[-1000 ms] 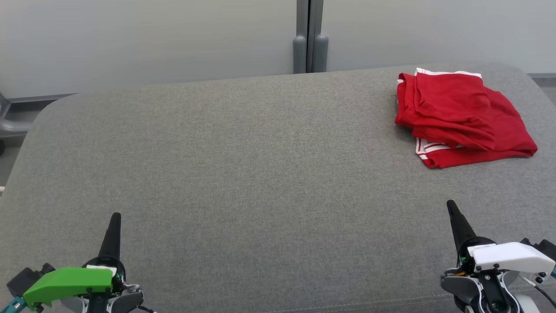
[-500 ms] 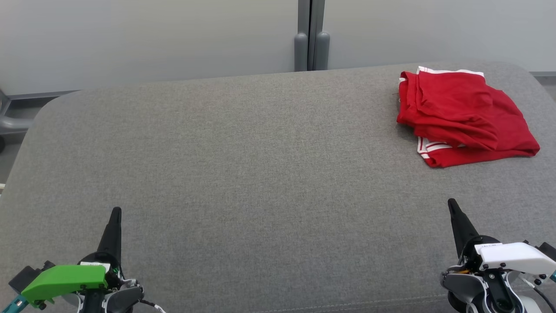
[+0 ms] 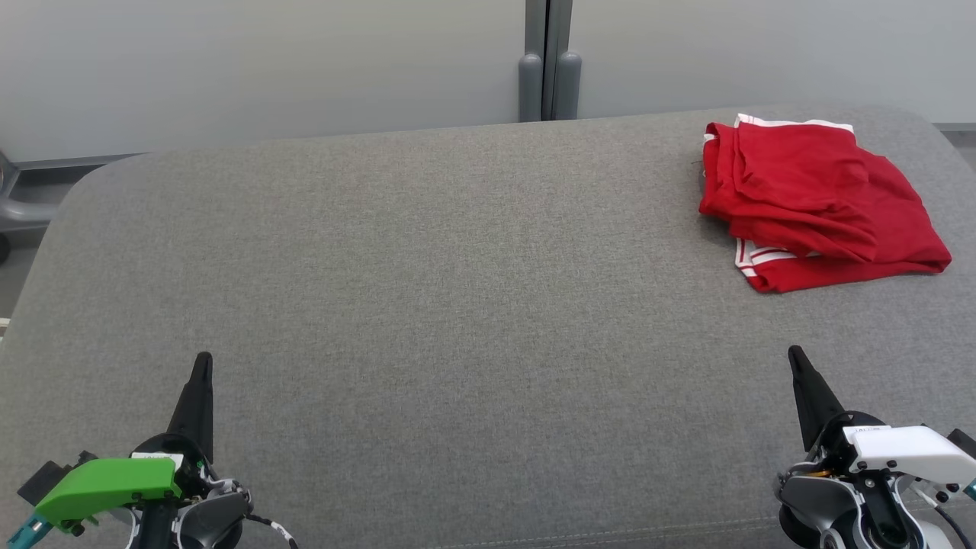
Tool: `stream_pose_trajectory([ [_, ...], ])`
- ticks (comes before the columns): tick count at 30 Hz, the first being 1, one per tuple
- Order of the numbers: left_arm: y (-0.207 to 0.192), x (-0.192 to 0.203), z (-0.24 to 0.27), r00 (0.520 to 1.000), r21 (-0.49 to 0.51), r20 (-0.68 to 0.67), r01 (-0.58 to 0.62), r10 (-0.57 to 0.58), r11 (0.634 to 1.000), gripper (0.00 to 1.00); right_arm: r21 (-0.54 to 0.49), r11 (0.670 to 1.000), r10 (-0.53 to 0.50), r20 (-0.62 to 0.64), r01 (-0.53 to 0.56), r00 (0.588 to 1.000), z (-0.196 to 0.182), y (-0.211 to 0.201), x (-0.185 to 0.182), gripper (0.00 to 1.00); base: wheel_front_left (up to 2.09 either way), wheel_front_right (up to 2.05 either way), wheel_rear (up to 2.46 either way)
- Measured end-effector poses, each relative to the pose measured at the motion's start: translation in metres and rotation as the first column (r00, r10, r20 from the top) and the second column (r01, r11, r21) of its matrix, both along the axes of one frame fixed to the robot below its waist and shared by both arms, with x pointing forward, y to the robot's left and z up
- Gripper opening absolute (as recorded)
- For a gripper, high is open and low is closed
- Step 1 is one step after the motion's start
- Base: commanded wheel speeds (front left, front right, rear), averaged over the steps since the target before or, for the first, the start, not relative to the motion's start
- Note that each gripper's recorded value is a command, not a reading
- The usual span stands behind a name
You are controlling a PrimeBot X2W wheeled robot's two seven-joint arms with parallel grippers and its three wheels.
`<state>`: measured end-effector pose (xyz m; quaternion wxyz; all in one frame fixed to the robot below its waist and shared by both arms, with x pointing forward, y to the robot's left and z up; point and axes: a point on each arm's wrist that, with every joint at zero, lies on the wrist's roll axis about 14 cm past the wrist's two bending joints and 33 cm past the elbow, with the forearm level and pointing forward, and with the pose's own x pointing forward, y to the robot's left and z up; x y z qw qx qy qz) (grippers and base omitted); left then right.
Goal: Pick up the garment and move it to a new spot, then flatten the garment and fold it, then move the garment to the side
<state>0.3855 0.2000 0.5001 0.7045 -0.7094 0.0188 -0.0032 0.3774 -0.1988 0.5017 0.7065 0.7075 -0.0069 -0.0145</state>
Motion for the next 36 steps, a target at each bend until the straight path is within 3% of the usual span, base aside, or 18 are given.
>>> stream_pose_trajectory([
  [36, -0.0001, 0.0, 0.0001, 1.0, 0.0, 0.001, 0.0, 0.0, 1.0, 0.0, 0.001, 1.0, 0.0, 0.0, 0.0, 1.0, 0.0001, 0.0001, 0.0, 0.0, 0.0, 0.0, 0.0],
])
